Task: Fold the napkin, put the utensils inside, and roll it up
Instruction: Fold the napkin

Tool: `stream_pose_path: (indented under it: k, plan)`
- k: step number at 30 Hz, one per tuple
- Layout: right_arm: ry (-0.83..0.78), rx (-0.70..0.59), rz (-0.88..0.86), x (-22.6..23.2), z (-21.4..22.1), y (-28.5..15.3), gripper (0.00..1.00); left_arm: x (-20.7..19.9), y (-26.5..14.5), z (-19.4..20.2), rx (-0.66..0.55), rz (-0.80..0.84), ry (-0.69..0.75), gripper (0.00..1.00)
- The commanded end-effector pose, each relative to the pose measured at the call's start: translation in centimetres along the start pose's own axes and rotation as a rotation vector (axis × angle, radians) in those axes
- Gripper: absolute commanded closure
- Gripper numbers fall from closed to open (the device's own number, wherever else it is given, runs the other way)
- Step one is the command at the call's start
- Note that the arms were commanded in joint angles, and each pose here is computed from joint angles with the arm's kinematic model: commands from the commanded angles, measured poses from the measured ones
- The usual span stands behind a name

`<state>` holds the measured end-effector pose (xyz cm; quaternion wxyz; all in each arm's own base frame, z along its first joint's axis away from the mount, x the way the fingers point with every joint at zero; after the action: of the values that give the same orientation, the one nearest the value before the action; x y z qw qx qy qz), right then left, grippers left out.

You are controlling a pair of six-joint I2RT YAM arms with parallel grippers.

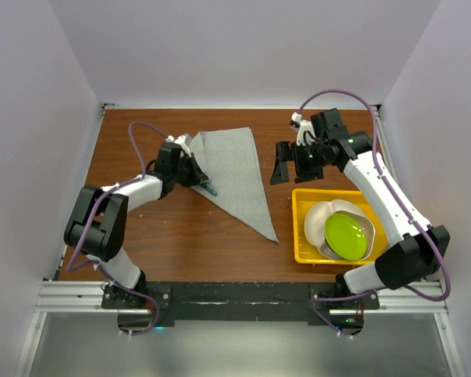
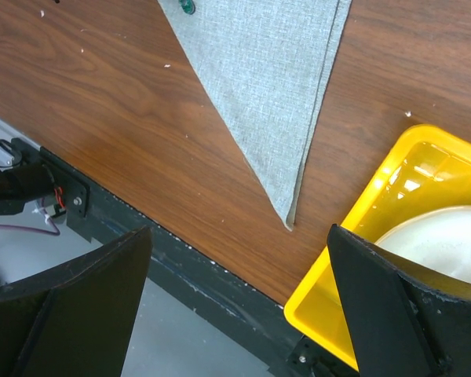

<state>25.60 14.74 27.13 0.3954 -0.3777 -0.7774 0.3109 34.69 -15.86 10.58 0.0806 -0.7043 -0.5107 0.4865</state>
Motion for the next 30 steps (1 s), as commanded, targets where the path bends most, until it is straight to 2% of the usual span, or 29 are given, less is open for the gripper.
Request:
stream_pose_path:
  k: [1, 11, 16, 20, 21, 24, 27, 30]
  plan:
    - [-0.006, -0.036, -0.015, 0.2, 0.0, -0.5, 0.02, -0.1, -0.3, 0.5, 0.018, 0.033, 0.042, 1.00]
    - [-0.006, -0.035, -0.015, 0.2, 0.0, -0.5, 0.02, 0.3, 0.2, 1.3, 0.044, 0.036, 0.041, 0.99]
    - [-0.003, -0.023, -0.011, 0.0, 0.3, -0.2, 0.02, 0.7, 0.3, 1.9, 0.063, 0.030, 0.040, 0.94]
    - [-0.003, -0.021, -0.014, 0.0, 0.5, -0.2, 0.02, 0.4, 0.3, 1.8, 0.065, 0.047, 0.044, 0.84]
    - [-0.001, -0.020, -0.012, 0.0, 0.4, -0.2, 0.02, 0.2, 0.2, 1.7, 0.069, 0.066, 0.046, 0.77]
    - [-0.004, -0.023, -0.015, 0.1, 0.3, -0.2, 0.02, -1.2, -0.8, 1.0, 0.062, 0.115, 0.062, 0.66]
    - [-0.002, -0.025, -0.014, 0.1, 0.1, -0.3, 0.02, -3.6, -3.4, -0.7, 0.024, 0.177, 0.090, 0.60]
    - [0.007, -0.029, -0.026, 0.2, -0.2, 0.0, 0.02, -5.3, -5.3, -2.0, -0.007, 0.214, 0.111, 0.58]
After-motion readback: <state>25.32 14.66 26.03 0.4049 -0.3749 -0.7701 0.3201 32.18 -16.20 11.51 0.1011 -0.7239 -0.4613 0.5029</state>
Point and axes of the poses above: each gripper's point midway between its finger pads, its own y axis out along the fingers, its own x axis along the line the jaws close on, z = x × y, the point moved 6 cm from there along -y, back along the fingers, and after that the axes turned 6 degrees about -y, right-handed, at the moved point
